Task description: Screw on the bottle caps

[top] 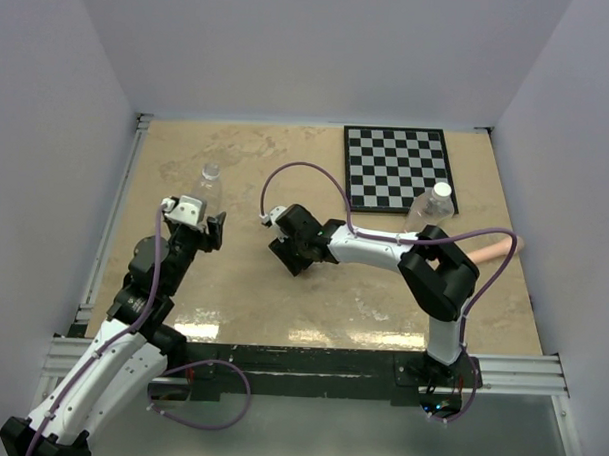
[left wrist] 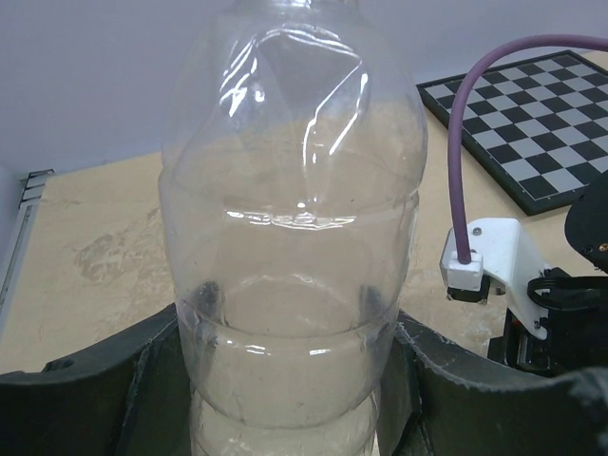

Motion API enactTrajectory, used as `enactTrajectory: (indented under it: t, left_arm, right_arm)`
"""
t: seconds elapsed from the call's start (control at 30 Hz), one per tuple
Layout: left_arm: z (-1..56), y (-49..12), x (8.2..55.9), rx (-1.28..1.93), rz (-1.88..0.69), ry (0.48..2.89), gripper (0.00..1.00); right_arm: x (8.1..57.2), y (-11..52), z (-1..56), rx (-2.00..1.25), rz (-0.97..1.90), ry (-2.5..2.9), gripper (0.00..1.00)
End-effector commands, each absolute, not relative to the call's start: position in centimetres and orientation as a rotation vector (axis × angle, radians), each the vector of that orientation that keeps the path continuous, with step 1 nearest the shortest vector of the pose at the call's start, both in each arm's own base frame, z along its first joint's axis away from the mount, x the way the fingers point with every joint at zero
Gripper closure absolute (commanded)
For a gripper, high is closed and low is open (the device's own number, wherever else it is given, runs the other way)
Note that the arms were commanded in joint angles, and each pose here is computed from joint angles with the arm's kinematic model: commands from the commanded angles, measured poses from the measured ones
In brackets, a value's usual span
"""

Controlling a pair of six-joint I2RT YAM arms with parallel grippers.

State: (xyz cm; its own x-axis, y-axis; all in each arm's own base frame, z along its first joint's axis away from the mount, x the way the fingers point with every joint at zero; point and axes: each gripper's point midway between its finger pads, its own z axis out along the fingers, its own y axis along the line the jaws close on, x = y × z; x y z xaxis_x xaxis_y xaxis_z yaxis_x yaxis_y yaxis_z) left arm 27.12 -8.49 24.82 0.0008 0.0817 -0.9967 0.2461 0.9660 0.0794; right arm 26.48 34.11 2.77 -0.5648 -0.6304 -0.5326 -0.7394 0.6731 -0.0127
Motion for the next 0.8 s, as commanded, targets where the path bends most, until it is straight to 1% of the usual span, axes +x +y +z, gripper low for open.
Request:
enactTrajectory:
  t: [0.0, 0.1, 0.17, 0.23, 0.37, 0.4, 0.57, 0.67, 0.77]
  left_arm:
    - [25.8, -8.7, 27.3, 0.275, -0.131, 1.528, 0.8]
    - [25.7, -8.8, 27.4, 0.28, -0.136, 1.532, 0.8]
    - [25.6, -8.9, 27.4, 0.286, -0.137, 1.535, 0.81]
    - [25.5, -9.0, 27.4, 0.294, -0.139, 1.537, 0.81]
    - [25.3, -9.6, 27.3, 0.334, -0.16, 1.537, 0.83]
    - [25.2, -9.9, 27.3, 0.349, -0.17, 1.54, 0.83]
    - [24.9, -11.4, 27.2, 0.417, -0.227, 1.535, 0.83]
    - [24.6, -13.0, 26.8, 0.503, -0.296, 1.525, 0.83]
    - [24.6, -14.5, 26.2, 0.579, -0.362, 1.502, 0.84]
  right_arm:
    - [27.4, 35.1, 4.0, -1.044, 0.285, 2.341, 0.52]
    - [27.4, 34.9, 3.9, -1.047, 0.273, 2.343, 0.56]
    - [27.5, 34.8, 4.0, -1.041, 0.266, 2.338, 0.61]
    - [27.5, 34.9, 4.1, -1.039, 0.269, 2.335, 0.69]
    - [27.4, 35.0, 4.5, -1.045, 0.288, 2.324, 0.89]
    - [27.3, 35.1, 4.9, -1.043, 0.304, 2.315, 0.92]
    - [26.8, 36.1, 8.4, -1.045, 0.423, 2.222, 1.0]
    - [27.2, 36.0, 11.4, -1.025, 0.464, 2.15, 1.0]
    - [27.2, 35.7, 15.1, -1.018, 0.566, 2.063, 1.0]
